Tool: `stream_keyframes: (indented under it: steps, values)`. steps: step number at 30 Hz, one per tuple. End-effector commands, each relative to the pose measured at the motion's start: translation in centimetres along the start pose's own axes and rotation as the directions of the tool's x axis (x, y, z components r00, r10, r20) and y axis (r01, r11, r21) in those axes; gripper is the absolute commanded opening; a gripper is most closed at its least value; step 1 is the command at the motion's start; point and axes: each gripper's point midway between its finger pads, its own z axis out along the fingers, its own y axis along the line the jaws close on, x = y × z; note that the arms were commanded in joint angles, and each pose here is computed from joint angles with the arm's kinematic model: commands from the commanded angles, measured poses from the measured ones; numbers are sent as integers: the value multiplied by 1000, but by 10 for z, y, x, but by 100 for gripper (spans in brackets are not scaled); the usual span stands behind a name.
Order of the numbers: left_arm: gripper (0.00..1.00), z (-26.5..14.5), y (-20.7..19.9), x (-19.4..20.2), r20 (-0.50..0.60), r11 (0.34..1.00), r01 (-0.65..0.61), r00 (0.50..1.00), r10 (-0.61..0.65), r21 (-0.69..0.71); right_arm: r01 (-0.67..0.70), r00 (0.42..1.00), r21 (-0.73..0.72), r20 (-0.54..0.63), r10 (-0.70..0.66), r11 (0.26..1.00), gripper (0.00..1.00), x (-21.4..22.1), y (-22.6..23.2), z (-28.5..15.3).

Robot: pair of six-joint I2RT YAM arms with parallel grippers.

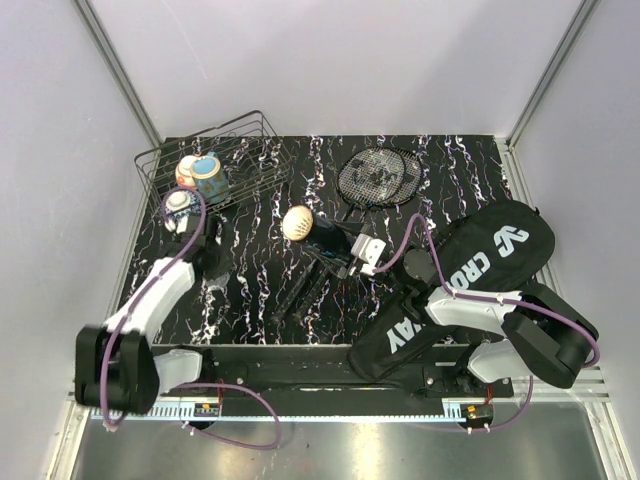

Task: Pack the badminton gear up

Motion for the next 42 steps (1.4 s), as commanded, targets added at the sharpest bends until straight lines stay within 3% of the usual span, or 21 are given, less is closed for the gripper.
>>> stream_keyframes:
  steps: [1, 2, 3, 6, 13, 16, 22, 30, 42]
  values:
    - [0, -97, -68, -50, 212, 897, -195, 970, 117, 396, -13, 999, 4, 38, 13, 1000, 42, -12, -1, 4]
    - [0, -135, -88, -47, 240, 800, -264, 958, 154, 539, -14, 999, -9, 37, 14, 1000, 42, -12, 0, 6]
    - [0, -169, -102, -57, 326, 721, -358, 926, 191, 594, -14, 999, -15, 34, 14, 1000, 42, -11, 1, 6]
    - [0, -246, -119, -54, 442, 518, -499, 864, 240, 694, -16, 1000, -41, 23, 17, 999, 42, -9, 5, 8]
    - [0, -334, -131, -12, 534, 264, -622, 776, 335, 737, -37, 999, -111, -6, 36, 993, 41, -5, 16, 13]
    - [0, -350, -138, -1, 550, 218, -638, 757, 351, 739, -44, 999, -127, -12, 43, 991, 41, -3, 19, 15]
    - [0, -342, -153, 30, 501, 155, -631, 721, 479, 760, -45, 999, -130, -20, 43, 991, 41, -1, 19, 17]
    - [0, -352, -157, 38, 511, 99, -629, 703, 494, 771, -50, 999, -143, -23, 47, 988, 41, 0, 22, 17]
    - [0, -363, -149, 61, 559, -79, -633, 611, 560, 770, -34, 999, -171, -7, 34, 985, 41, -6, 26, 13]
